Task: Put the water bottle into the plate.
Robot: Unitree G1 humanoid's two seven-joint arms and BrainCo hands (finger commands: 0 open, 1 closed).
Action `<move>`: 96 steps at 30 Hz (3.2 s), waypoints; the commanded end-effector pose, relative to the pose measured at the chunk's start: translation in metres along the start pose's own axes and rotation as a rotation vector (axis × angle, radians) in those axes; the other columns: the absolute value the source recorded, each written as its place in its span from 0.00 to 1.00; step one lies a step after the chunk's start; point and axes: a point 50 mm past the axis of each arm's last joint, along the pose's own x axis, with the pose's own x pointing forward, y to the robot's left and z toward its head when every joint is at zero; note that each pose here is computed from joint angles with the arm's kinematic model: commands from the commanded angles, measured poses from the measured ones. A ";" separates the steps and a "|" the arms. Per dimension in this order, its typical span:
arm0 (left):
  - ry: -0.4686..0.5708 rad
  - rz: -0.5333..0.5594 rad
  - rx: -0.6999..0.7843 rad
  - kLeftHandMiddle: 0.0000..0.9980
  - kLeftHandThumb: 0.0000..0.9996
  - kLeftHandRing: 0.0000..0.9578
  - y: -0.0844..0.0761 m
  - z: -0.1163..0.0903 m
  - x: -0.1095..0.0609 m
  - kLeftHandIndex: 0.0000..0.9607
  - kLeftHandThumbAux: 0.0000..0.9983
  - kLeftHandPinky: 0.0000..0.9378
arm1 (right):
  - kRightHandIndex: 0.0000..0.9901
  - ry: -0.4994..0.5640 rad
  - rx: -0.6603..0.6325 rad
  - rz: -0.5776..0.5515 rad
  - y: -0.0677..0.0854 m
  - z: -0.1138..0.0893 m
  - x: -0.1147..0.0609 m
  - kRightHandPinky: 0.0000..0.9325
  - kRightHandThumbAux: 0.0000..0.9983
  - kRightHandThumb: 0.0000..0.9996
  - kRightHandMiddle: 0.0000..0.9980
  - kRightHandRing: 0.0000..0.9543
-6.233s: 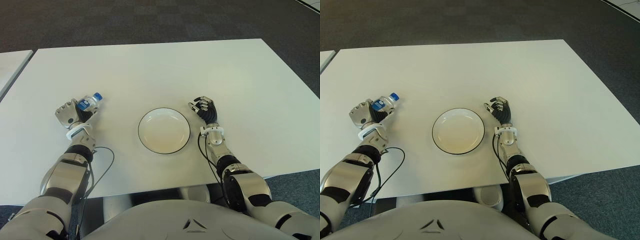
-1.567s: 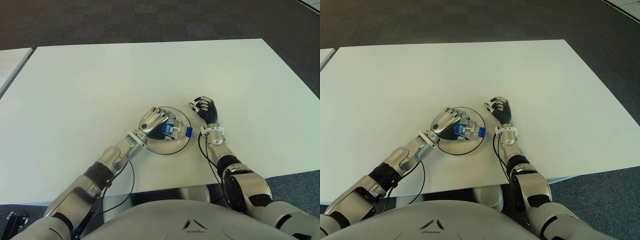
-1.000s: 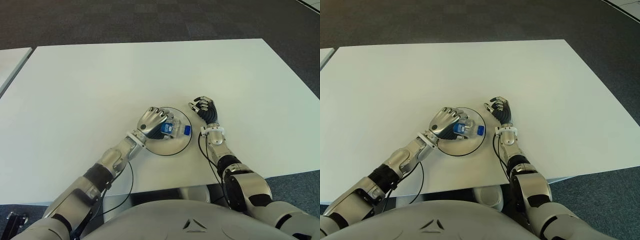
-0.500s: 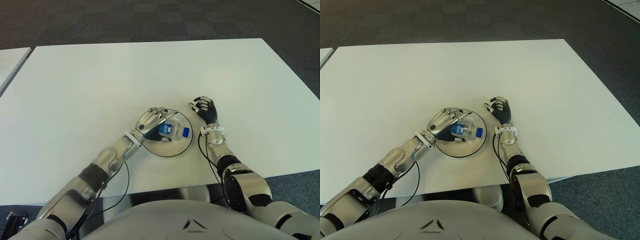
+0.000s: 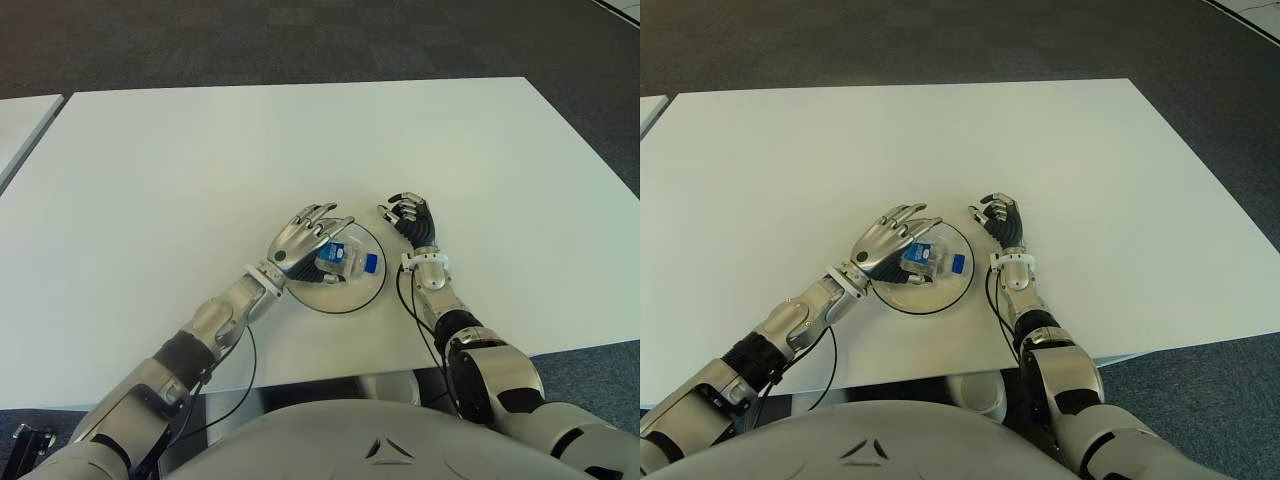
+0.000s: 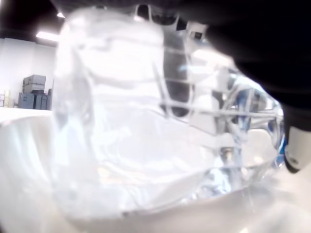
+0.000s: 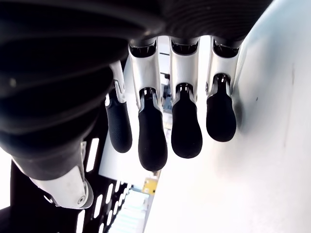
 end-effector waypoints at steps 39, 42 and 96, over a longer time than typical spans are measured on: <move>0.065 0.248 0.110 0.00 0.13 0.00 0.001 -0.008 -0.006 0.00 0.23 0.00 | 0.44 0.066 -0.008 0.021 0.003 -0.011 -0.007 0.74 0.73 0.71 0.69 0.74; 0.085 0.299 0.098 0.00 0.13 0.00 0.002 -0.010 -0.007 0.00 0.23 0.00 | 0.44 0.066 -0.007 0.021 0.003 -0.011 -0.007 0.74 0.73 0.71 0.69 0.73; 0.683 0.621 -0.822 0.00 0.00 0.00 -0.008 -0.097 -0.071 0.00 0.55 0.00 | 0.44 0.060 -0.014 0.027 0.003 -0.011 -0.007 0.78 0.73 0.71 0.70 0.75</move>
